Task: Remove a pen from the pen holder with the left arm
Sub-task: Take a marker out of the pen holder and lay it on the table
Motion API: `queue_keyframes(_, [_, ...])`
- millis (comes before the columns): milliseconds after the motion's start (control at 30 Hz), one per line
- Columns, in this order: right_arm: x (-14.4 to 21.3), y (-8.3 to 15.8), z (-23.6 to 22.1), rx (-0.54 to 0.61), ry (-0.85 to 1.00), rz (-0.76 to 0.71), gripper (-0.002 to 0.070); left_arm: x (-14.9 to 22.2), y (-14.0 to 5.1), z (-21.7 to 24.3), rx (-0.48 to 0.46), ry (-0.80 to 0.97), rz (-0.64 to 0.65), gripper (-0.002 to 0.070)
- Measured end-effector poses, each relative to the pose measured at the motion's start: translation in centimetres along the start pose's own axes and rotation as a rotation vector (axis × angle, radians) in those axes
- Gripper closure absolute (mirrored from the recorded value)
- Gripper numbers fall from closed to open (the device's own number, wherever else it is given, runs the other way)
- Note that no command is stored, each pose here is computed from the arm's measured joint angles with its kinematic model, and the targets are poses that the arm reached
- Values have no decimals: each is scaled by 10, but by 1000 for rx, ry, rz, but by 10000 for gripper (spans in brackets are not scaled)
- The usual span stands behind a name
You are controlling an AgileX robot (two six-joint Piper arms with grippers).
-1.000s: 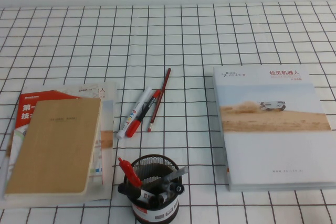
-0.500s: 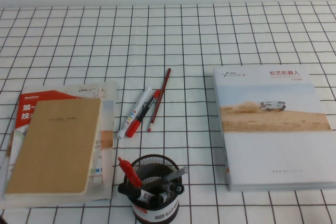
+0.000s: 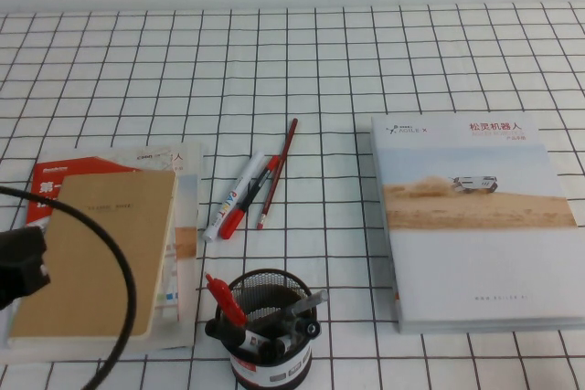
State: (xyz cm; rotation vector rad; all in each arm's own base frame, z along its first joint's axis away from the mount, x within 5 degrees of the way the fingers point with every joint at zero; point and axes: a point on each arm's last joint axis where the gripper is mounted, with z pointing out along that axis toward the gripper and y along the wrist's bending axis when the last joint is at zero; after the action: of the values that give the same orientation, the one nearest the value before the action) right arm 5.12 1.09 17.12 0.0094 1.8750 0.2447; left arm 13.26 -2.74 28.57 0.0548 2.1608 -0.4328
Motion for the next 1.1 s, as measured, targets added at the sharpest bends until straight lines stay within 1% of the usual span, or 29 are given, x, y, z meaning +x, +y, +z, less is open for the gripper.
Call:
queue_keyframes(167, [0, 0, 0, 0, 0, 0, 691, -7, 6, 23, 27, 3, -8, 677])
queue_keyframes(333, [0, 0, 0, 0, 0, 0, 691, -10, 8, 40, 69, 9, 10, 677])
queue_keyframes(467, [0, 0, 0, 0, 0, 0, 691, -12, 2, 48, 118, -7, 32, 677])
queue_keyframes(633, [0, 0, 0, 0, 0, 0, 691, -8, -11, 53, 146, -36, 99, 677])
queue_keyframes(867, [0, 0, 0, 0, 0, 0, 691, 22, -47, 60, 230, -9, 206, 677])
queue_keyframes(1000, [0, 0, 0, 0, 0, 0, 691, 37, -66, 55, 271, -40, 263, 677])
queue_keyframes(1100, [0, 0, 0, 0, 0, 0, 691, 45, -71, 47, 293, -107, 235, 678])
